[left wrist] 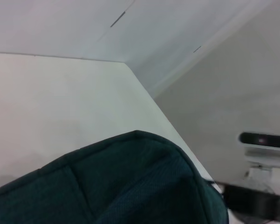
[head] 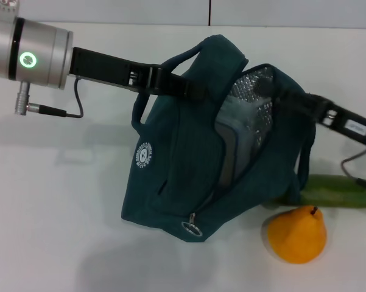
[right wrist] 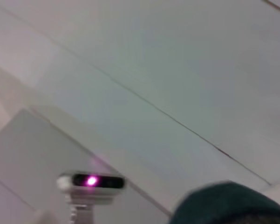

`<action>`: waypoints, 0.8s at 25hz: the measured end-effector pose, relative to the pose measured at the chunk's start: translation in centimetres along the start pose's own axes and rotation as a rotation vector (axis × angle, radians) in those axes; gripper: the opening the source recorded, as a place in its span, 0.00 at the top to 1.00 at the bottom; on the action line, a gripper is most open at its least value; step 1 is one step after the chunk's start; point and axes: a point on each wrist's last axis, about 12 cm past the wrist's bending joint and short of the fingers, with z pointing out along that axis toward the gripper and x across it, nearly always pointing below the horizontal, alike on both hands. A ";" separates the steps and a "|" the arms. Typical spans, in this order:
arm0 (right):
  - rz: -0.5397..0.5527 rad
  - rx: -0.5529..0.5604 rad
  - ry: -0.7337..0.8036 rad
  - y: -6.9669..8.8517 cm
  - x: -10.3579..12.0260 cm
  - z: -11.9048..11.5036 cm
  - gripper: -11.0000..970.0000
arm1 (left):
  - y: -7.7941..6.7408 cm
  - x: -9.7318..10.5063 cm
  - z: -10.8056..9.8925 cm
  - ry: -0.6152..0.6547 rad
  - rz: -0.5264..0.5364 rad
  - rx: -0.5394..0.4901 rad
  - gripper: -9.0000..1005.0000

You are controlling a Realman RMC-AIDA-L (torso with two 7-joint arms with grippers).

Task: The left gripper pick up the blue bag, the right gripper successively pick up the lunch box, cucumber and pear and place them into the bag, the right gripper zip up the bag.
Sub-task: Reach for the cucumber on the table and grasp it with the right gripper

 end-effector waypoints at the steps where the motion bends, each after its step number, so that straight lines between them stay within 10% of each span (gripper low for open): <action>1: -0.040 -0.020 -0.022 0.3 -0.1 -0.5 0.44 | 0.0 0.0 0.0 -0.001 0.000 0.000 0.94; 12: -0.614 -0.133 -0.283 5.4 -0.9 -11.5 0.35 | 0.7 1.3 -0.6 -0.014 -0.020 -0.013 0.94; 20: -0.733 0.016 -0.182 6.4 -1.7 -16.5 0.36 | 1.1 1.6 -0.6 -0.029 -0.023 -0.021 0.94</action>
